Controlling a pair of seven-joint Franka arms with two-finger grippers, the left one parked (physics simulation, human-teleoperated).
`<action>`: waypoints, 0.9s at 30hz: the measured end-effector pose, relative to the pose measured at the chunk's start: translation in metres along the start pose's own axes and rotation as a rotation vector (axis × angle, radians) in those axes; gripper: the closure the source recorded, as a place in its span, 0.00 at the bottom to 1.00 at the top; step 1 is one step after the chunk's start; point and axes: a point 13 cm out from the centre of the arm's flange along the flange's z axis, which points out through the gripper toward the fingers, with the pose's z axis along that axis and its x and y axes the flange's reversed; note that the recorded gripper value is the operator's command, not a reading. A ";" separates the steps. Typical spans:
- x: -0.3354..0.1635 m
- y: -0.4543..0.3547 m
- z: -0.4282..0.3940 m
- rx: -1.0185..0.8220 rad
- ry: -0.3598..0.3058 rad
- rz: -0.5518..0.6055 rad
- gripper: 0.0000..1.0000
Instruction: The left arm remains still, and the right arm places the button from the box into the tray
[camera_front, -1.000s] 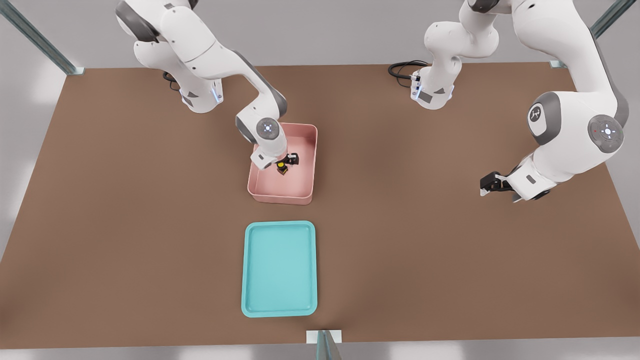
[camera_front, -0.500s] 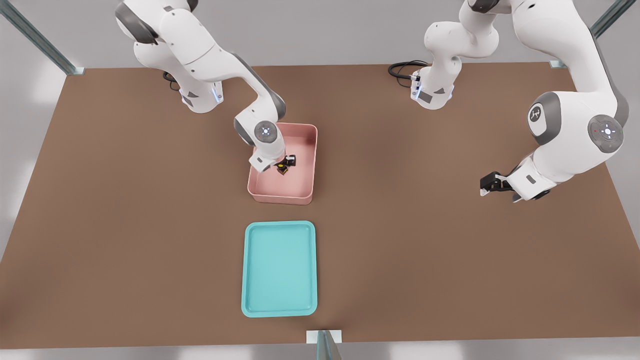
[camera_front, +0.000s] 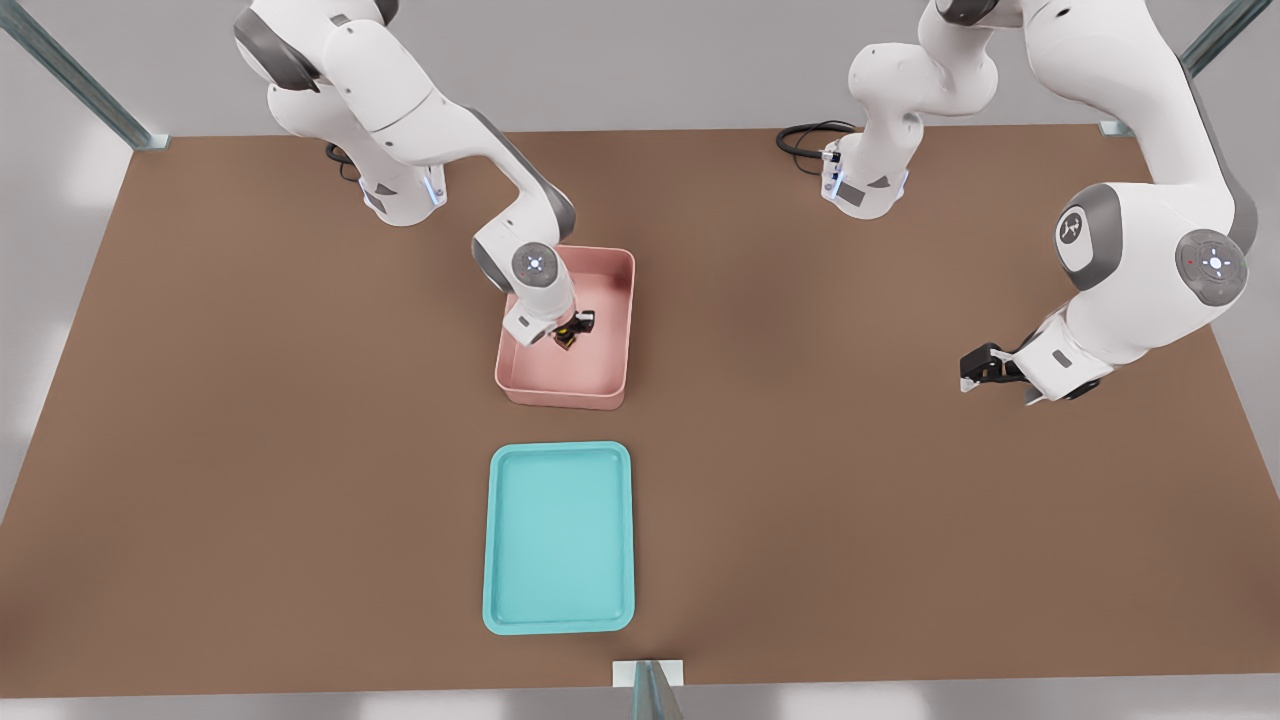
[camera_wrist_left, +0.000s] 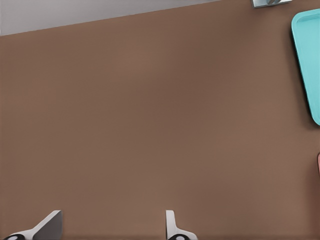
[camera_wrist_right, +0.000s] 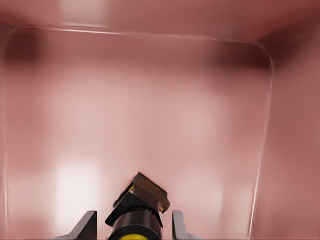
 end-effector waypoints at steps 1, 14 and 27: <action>0.000 0.000 0.000 0.000 0.000 0.000 0.40; -0.008 0.012 -0.036 -0.026 -0.036 -0.020 0.55; -0.093 0.069 -0.192 -0.130 -0.109 -0.012 0.58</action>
